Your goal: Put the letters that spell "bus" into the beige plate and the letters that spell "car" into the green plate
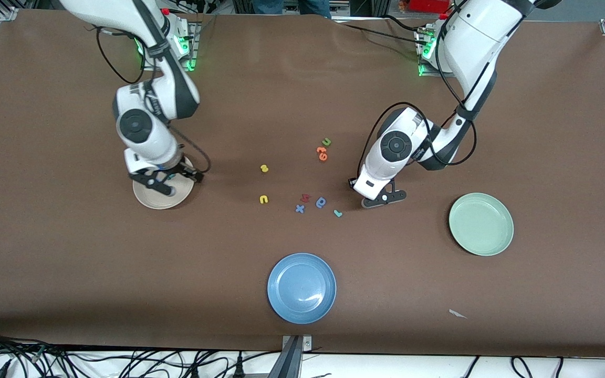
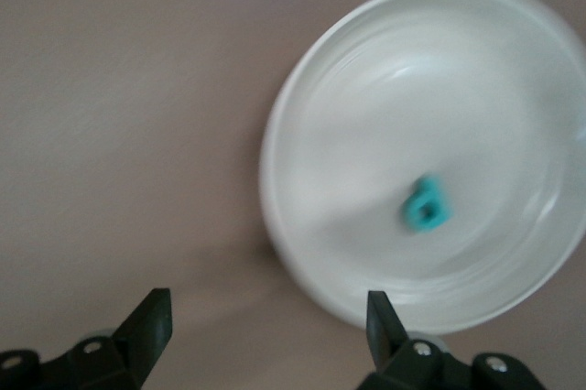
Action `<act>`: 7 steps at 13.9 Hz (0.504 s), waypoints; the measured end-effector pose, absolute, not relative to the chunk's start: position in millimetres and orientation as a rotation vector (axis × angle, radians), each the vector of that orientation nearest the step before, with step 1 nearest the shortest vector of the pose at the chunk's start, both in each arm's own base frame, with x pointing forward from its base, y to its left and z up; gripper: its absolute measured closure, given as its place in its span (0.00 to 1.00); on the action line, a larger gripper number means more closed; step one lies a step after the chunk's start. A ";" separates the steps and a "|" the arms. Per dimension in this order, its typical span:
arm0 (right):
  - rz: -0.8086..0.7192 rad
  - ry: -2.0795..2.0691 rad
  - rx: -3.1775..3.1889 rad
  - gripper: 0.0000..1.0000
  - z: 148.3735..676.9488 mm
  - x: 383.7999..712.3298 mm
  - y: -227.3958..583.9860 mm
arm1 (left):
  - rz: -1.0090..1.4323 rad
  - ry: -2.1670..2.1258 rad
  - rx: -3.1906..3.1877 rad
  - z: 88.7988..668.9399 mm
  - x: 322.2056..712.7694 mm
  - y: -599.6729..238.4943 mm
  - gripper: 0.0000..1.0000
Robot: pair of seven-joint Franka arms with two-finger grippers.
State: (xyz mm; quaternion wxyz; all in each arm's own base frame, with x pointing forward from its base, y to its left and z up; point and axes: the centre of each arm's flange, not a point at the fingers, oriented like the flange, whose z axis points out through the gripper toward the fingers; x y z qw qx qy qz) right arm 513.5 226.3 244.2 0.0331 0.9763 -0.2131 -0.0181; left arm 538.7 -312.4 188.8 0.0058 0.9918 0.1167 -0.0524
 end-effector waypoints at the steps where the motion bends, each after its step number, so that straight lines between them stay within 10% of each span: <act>1: -0.059 -0.658 3.013 0.05 242.4 505.6 252.2 | -0.184 0.343 3.125 200.0 544.9 -308.9 0.72; 4: -0.093 -0.684 3.058 0.08 236.2 499.5 305.8 | -0.208 0.221 3.161 233.0 569.9 -278.8 0.72; 7: -0.144 -0.838 3.074 0.38 228.8 509.0 339.7 | -0.208 0.078 3.160 251.2 600.7 -216.5 0.72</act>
